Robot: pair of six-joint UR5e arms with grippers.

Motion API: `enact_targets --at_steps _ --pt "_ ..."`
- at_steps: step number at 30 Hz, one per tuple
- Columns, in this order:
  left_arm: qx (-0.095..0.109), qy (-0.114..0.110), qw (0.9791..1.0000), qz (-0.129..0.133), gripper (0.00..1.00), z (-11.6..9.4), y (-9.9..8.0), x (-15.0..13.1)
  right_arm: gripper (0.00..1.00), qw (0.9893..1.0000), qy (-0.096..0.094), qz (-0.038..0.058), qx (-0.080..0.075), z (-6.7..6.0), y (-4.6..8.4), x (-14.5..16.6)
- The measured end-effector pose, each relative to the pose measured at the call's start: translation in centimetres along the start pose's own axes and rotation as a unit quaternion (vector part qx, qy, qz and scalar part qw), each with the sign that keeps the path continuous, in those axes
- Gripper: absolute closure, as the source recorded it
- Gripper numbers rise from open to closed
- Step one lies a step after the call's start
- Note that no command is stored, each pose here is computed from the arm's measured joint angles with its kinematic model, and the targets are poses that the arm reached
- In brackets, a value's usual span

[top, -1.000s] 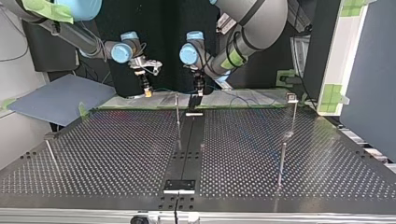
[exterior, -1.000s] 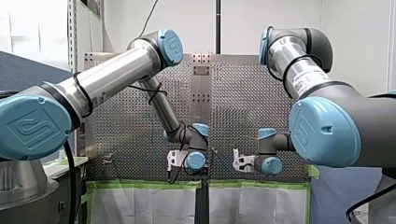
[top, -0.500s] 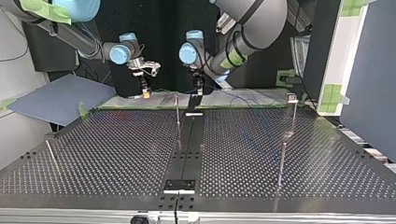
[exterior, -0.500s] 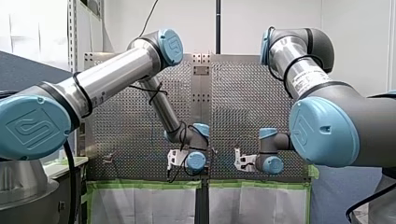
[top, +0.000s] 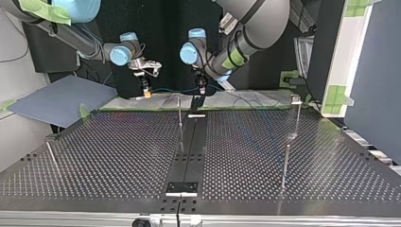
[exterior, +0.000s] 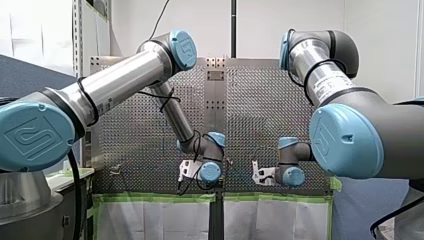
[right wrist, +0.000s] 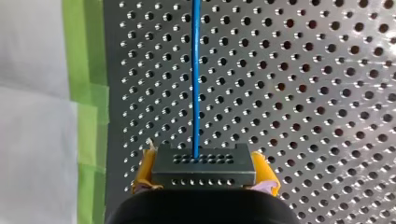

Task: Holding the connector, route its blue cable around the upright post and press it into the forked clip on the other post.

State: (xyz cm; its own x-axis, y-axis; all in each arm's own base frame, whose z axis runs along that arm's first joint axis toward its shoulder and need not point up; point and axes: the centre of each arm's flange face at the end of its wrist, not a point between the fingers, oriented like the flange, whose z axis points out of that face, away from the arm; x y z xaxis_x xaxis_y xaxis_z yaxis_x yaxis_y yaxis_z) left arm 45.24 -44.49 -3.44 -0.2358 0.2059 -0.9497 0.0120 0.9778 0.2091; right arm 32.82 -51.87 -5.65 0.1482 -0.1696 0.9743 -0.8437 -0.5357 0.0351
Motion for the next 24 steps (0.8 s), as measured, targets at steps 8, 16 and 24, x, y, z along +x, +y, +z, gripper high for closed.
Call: enact_targets --at_steps 8,16,24 --pt "-0.007 0.004 1.0 0.002 0.85 -0.3 0.0 0.0 1.0 0.9993 -0.025 -0.0267 0.001 -0.7 0.1 -0.4" --pt "-0.011 0.005 0.9999 0.002 0.85 -0.5 0.1 -0.1 1.0 0.9995 -0.007 -0.0297 0.0 -1.8 0.6 1.3" --pt "-0.008 -0.002 1.0 -0.004 0.85 -0.7 0.1 -1.9 1.0 0.9997 0.007 -0.0246 -0.003 -1.8 1.6 2.5"
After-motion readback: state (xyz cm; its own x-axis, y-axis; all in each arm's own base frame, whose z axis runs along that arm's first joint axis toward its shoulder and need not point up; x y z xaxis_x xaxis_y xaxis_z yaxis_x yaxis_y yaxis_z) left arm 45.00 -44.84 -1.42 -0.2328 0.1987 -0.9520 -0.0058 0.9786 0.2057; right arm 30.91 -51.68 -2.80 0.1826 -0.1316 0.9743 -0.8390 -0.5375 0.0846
